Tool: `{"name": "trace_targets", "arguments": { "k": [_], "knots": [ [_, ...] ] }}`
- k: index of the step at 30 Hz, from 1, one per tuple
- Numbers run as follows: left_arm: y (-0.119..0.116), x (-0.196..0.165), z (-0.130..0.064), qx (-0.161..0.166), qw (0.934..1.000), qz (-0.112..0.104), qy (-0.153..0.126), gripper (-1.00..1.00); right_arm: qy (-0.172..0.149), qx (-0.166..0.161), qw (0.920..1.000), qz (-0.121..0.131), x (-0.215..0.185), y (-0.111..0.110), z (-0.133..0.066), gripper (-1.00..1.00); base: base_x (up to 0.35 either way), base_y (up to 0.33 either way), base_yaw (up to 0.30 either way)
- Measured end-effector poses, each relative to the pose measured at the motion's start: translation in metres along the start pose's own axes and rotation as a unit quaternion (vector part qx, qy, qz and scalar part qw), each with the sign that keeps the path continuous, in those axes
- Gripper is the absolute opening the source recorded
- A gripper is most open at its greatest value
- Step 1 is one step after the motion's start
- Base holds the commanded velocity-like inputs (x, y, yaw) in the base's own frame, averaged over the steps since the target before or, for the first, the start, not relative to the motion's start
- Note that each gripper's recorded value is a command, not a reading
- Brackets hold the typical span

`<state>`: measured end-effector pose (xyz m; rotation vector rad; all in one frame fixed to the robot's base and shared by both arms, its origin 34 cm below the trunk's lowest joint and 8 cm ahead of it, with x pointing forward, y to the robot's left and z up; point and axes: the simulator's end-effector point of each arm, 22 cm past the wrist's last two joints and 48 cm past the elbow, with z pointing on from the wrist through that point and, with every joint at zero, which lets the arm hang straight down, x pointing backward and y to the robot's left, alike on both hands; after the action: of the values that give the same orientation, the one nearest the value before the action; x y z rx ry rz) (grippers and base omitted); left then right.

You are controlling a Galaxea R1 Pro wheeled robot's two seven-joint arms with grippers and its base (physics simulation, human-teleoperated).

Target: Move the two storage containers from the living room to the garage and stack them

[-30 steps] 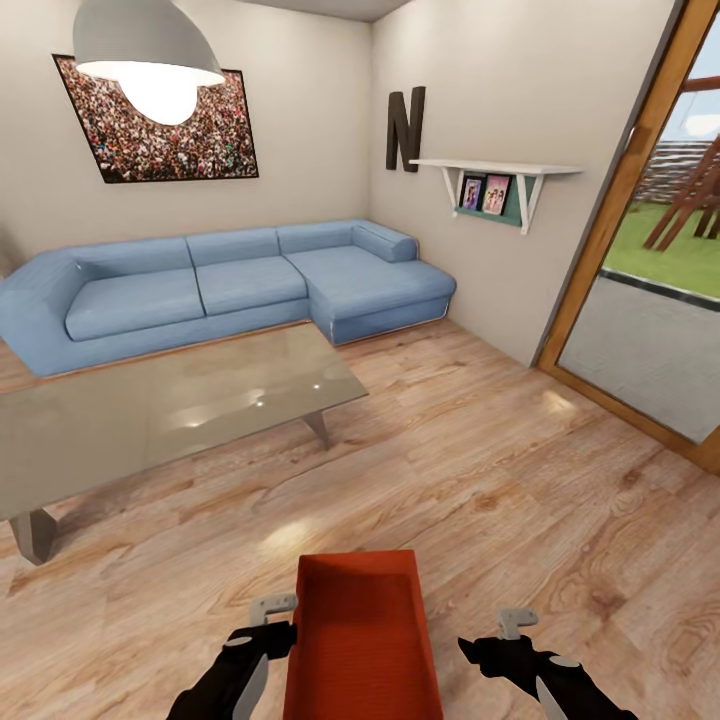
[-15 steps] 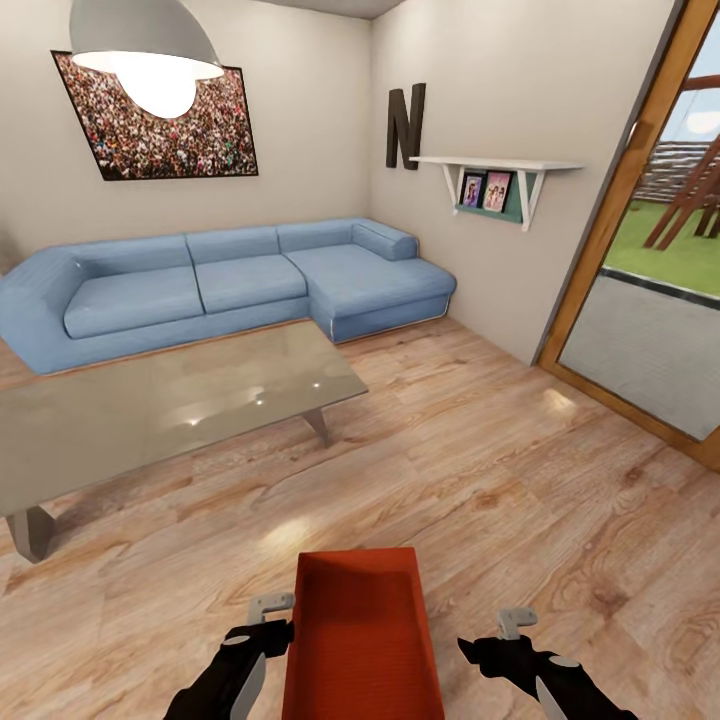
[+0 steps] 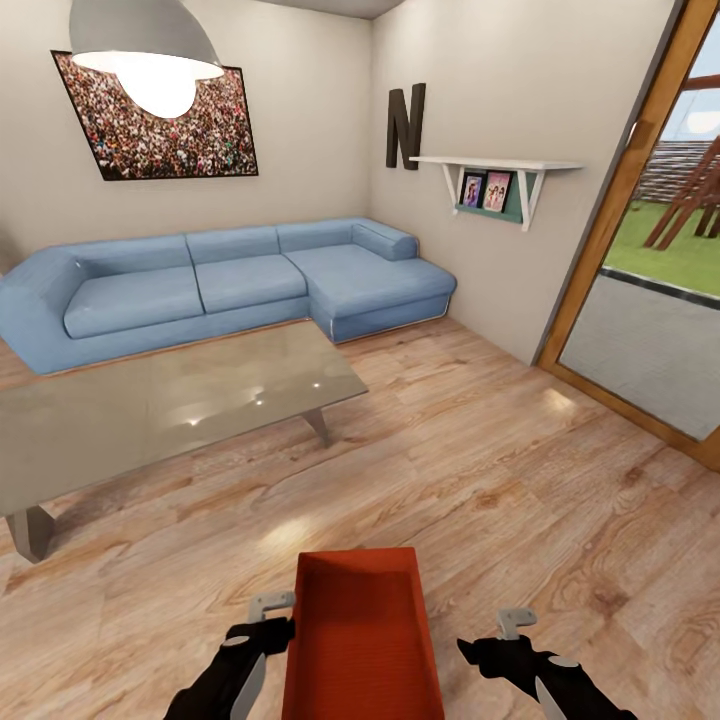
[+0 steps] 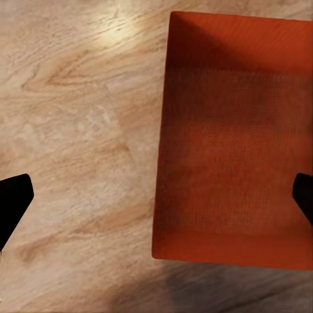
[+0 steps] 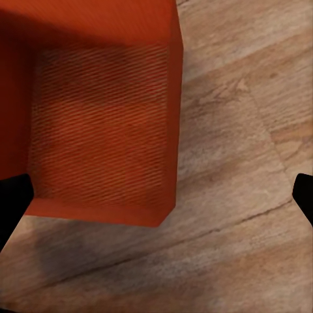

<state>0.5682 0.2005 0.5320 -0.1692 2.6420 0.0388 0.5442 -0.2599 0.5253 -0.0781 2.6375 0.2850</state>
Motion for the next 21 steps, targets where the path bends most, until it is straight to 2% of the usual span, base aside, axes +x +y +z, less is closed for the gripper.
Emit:
{"name": "trace_targets", "arguments": {
  "k": [9, 16, 21],
  "knots": [
    [0.004, 0.006, 0.012, -0.005, 1.0000, -0.001, -0.002, 1.00, 0.000, -0.001, 1.0000, -0.001, 0.007, -0.002, 0.011, 1.00, 0.000, 0.000, 0.000],
    [-0.002, 0.012, 0.020, -0.002, 1.0000, -0.001, 0.001, 1.00, 0.000, 0.000, 1.0000, -0.001, 0.012, -0.004, 0.020, 1.00, 0.000, 0.000, 0.004],
    [-0.003, 0.013, 0.020, 0.001, 1.0000, -0.001, 0.002, 1.00, 0.000, -0.001, 1.0000, -0.001, 0.012, -0.004, 0.020, 1.00, 0.000, 0.000, 0.143]
  ]
}}
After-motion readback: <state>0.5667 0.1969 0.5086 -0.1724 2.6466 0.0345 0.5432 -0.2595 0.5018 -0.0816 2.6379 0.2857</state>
